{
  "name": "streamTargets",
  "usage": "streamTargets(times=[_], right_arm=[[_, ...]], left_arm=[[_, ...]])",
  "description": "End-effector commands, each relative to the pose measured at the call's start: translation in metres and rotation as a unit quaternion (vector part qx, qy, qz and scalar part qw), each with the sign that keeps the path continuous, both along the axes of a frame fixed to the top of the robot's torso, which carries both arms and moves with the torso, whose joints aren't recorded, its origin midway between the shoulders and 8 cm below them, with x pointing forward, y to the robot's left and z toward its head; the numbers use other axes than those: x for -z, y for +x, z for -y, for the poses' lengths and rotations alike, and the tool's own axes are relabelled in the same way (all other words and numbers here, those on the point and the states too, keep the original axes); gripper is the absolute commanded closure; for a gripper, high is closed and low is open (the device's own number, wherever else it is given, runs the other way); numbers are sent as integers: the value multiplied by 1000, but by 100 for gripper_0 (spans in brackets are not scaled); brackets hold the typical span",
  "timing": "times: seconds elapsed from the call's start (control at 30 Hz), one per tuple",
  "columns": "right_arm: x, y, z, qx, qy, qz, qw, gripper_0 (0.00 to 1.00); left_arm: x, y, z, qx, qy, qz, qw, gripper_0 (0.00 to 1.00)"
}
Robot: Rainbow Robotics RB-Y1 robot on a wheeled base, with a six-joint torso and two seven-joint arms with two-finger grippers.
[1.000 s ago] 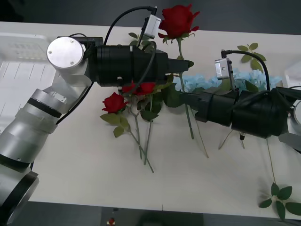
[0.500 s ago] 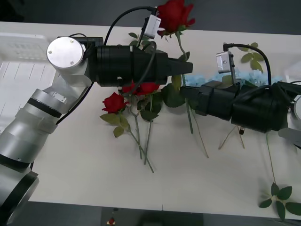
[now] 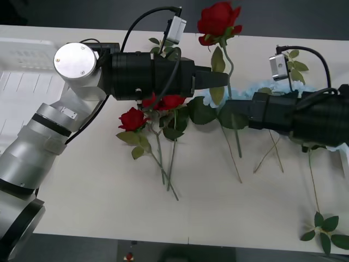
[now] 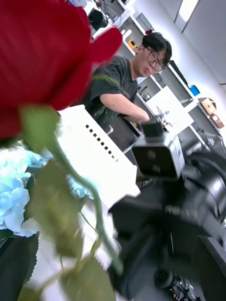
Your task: Put the red flowers into the right box and the blue flowers into the left box
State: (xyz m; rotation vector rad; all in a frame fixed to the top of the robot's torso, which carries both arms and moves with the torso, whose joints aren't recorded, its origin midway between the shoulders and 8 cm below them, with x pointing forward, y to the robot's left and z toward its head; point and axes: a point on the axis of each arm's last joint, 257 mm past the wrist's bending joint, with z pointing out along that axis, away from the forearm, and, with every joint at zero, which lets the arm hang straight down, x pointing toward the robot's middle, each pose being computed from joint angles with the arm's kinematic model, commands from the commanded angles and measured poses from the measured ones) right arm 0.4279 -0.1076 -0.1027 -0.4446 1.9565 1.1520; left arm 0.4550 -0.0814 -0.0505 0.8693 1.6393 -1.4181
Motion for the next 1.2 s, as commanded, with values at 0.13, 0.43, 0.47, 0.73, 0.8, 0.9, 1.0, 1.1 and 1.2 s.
streamTargets(times=[0.13,0.43,0.47,0.73,0.8,0.9,1.0,1.1,1.2], right_arm=[[-49,27,97,-15,-55,1,998,100],[-74,30,212,16,-83,-61,995,100],[-76,28,229,30,-93,-77,992,100],[-85,-7,322,149,-172,-233,945,100],[-86,-18,334,180,-183,-274,927,100],[-86,-27,345,211,-185,-313,907,100],[-87,-29,355,253,-177,-344,887,100],[-87,-19,365,292,-185,-336,876,100],[-77,-4,381,327,-218,-306,867,100]], left_arm=[[-26,-3,-7,9,-16,22,1000,0],[-24,22,-58,-28,16,29,999,0],[-22,26,-68,-36,26,30,999,0],[6,50,-139,-88,117,2,989,0],[15,55,-160,-106,148,-15,983,0],[26,58,-183,-122,185,-36,974,0],[44,61,-209,-145,239,-59,958,0],[62,61,-227,-158,283,-75,943,0],[74,60,-239,-164,314,-86,931,0]])
